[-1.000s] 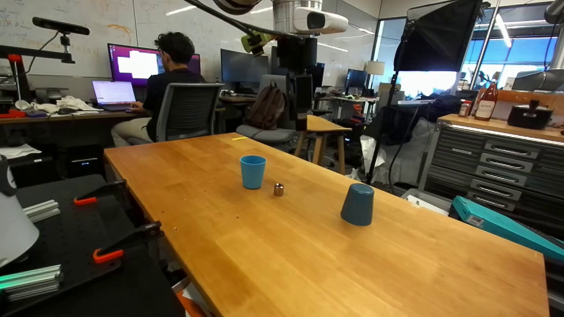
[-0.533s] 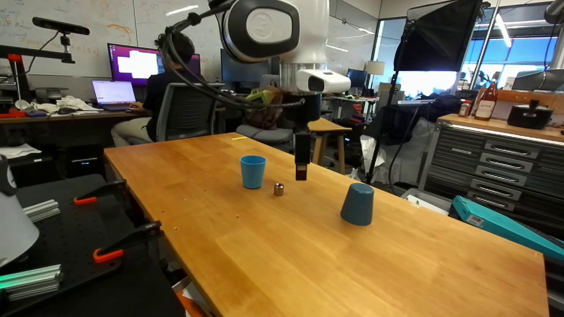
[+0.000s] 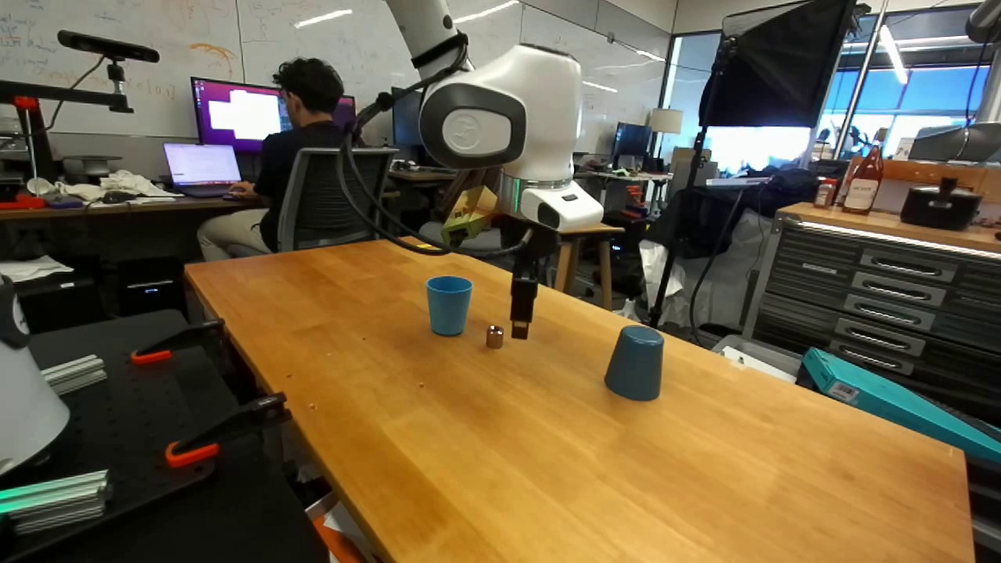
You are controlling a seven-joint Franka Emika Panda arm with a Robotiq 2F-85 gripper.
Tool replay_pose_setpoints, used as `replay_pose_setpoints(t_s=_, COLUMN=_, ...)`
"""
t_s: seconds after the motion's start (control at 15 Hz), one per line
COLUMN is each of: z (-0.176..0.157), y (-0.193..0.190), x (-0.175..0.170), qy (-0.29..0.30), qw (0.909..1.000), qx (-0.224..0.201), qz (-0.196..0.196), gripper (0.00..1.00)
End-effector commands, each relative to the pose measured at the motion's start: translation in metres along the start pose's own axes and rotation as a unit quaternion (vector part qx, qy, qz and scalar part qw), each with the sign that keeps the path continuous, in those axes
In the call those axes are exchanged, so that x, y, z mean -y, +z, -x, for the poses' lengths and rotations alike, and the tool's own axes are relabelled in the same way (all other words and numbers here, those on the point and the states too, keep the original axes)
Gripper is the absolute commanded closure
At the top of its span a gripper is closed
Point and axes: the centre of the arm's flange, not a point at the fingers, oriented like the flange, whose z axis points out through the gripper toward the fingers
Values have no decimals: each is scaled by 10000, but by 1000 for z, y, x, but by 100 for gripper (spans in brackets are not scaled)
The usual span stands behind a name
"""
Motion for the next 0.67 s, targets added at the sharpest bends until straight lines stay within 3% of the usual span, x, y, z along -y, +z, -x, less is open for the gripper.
replay_pose_setpoints(t_s=0.0, z=-7, y=28, x=23, qy=-55, qw=9994, qx=149, qz=-306, gripper=0)
replay_pose_setpoints(t_s=0.53, z=3, y=78, x=24, qy=37, qw=9985, qx=531, qz=-159, gripper=0)
replay_pose_setpoints(t_s=0.6, z=3, y=80, x=27, qy=4, qw=9984, qx=549, qz=-159, gripper=8)
